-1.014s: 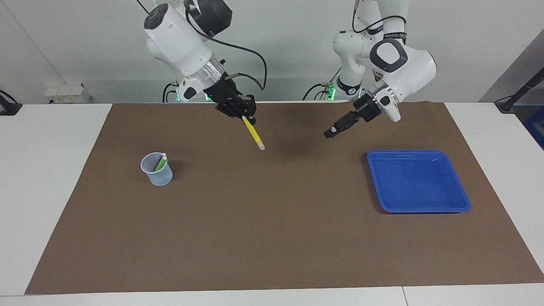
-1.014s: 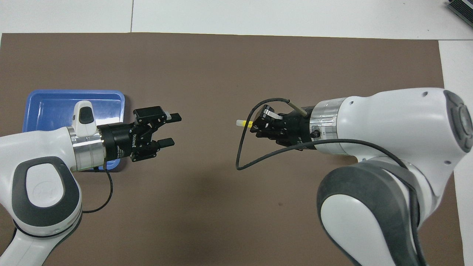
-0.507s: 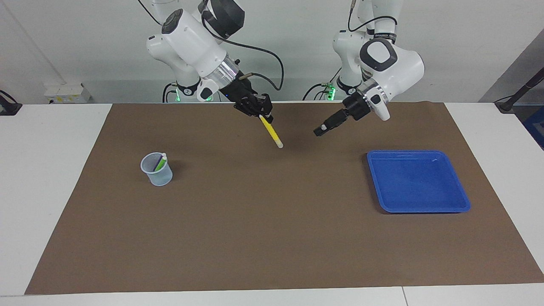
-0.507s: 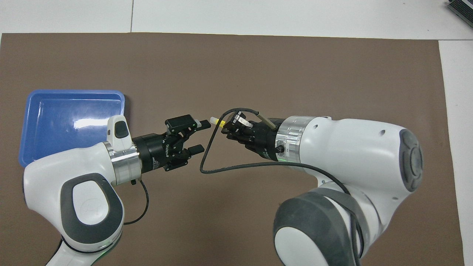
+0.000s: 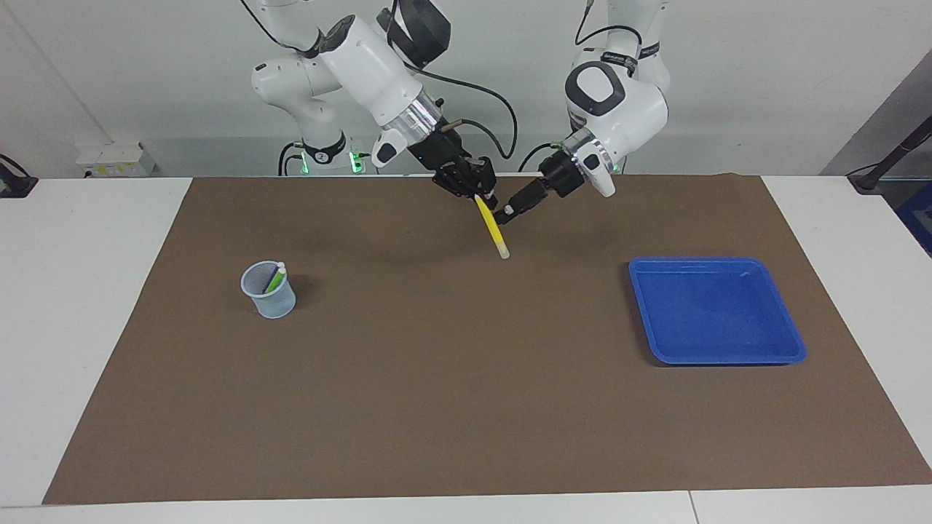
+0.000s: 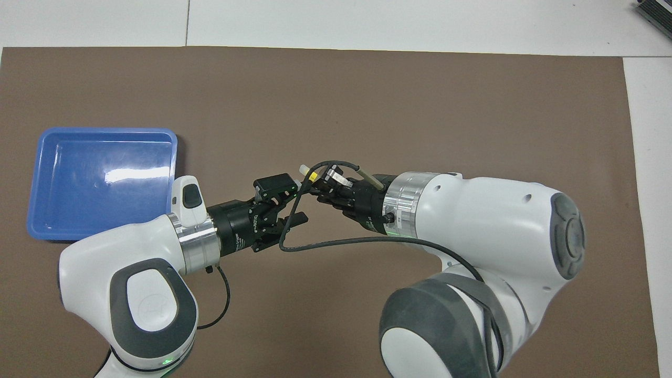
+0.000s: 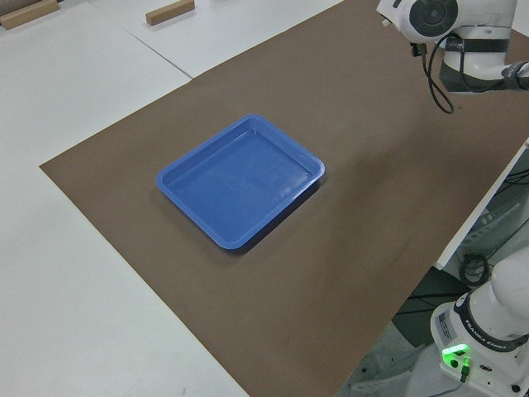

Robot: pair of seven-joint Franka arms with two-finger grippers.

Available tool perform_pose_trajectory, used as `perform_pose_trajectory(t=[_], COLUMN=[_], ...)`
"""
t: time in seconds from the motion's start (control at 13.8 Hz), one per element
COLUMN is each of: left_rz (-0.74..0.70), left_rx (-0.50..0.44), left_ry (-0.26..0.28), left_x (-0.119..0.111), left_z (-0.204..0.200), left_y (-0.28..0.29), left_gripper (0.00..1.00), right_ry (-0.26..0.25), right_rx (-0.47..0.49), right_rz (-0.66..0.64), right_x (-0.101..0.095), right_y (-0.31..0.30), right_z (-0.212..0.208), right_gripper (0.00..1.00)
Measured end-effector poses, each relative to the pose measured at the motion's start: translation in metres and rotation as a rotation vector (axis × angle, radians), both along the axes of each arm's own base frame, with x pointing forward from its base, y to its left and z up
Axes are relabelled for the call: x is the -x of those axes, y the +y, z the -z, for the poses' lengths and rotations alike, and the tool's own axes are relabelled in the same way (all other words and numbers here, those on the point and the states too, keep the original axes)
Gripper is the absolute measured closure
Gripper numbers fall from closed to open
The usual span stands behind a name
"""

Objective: Right arm passes pens to left for tray arrangement
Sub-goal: 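Close the left gripper on the yellow pen held by the right gripper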

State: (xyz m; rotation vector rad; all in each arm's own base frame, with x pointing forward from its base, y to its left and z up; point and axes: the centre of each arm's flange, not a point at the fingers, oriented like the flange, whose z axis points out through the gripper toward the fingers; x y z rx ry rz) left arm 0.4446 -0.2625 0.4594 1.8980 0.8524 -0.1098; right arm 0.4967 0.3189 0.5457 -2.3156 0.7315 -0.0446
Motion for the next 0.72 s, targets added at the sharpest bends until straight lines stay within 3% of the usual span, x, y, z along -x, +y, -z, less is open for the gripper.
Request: perform_pose_trajectory(t=[0.72], left_rz=[-0.074], left_rx=[0.099], left_ry=[0.036], left_x=[-0.0046], left_z=[-0.0093], left_y=[0.0036], left_gripper=[0.20], right_ry=[0.006], right_rx=[0.004], right_rz=[-0.001], right_x=[0.0010], right_y=[0.0002], right_z=[0.0034], right_gripper=[0.81])
